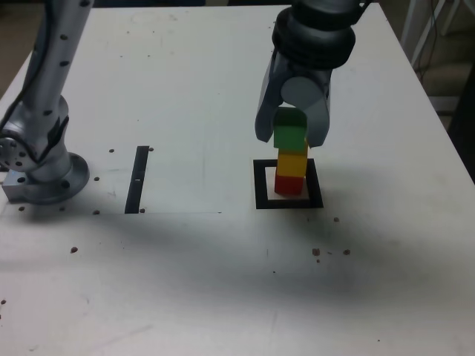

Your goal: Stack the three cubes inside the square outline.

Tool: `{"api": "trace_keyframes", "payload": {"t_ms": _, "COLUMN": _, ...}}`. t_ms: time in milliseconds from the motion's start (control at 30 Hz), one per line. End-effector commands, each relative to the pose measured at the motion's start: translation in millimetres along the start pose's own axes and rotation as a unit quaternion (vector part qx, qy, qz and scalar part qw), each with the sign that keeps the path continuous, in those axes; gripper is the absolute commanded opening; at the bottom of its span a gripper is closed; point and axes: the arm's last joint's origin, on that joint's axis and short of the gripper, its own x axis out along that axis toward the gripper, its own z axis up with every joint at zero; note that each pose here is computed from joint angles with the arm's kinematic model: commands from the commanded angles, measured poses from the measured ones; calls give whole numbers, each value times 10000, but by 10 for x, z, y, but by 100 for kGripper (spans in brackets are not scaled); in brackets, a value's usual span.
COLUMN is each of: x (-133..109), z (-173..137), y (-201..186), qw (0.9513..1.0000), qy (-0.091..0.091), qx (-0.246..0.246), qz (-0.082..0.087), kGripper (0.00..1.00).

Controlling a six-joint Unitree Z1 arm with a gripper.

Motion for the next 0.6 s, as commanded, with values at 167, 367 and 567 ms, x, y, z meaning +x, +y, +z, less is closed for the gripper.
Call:
{"api": "trace_keyframes", "payload": {"t_ms": 167, "x": 63, "z": 57, "y": -13, "qw": 10000, "qy": 94, "qx": 10, "qz": -19, "kGripper": 13}}
{"api": "trace_keyframes", "payload": {"t_ms": 367, "x": 20, "z": 38, "y": -5, "qw": 10000, "qy": 33, "qx": 8, "qz": 8, "kGripper": 20}}
{"api": "trace_keyframes", "payload": {"t_ms": 567, "x": 15, "z": 34, "y": 3, "qw": 10000, "qy": 34, "qx": 0, "qz": 11, "kGripper": 39}}
